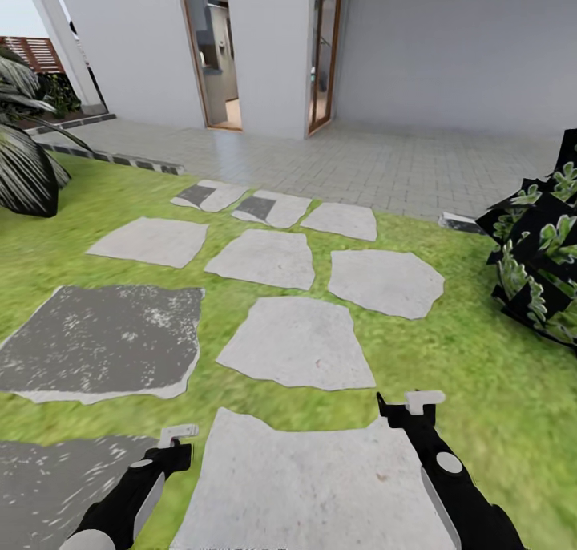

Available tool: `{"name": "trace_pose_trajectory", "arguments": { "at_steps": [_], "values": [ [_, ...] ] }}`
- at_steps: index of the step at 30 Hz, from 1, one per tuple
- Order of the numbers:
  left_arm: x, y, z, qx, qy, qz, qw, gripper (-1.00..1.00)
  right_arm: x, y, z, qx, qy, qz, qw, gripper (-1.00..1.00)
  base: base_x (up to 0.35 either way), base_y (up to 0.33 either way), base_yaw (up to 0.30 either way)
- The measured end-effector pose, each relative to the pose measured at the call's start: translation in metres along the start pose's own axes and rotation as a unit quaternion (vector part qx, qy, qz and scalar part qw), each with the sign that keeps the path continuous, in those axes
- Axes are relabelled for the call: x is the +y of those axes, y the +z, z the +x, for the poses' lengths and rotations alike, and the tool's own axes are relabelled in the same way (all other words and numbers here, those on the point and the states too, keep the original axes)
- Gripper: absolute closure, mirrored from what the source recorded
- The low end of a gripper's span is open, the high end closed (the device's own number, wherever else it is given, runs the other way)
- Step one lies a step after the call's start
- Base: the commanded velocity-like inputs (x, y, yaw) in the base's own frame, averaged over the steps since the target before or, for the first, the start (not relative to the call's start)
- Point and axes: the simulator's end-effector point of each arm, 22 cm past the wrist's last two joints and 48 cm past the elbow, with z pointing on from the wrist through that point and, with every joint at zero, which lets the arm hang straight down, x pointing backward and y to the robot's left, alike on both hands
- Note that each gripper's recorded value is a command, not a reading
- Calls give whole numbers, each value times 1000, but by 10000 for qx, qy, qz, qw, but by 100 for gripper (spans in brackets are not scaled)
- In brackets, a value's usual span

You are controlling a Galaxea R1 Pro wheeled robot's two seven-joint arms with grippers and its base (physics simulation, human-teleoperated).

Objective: In the garden, pick up the pesticide atomizer on the floor and spray pesticide onto both trees until each tree trunk is fully covered.

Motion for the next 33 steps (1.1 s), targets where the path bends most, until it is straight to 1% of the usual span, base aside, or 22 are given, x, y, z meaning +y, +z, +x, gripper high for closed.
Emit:
{"name": "trace_pose_trajectory", "arguments": {
  "at_steps": [17,33],
  "values": [
    [-1,-4,-8,-78,-15,11,10000,100,0,-2,-3,-14,3,1,10000,-100,-89,286,225],
    [-1,-8,-15,-147,-21,15,9999,100,-1,-4,-11,-82,5,8,10000,-100,-7,302,227]
  ]
}}
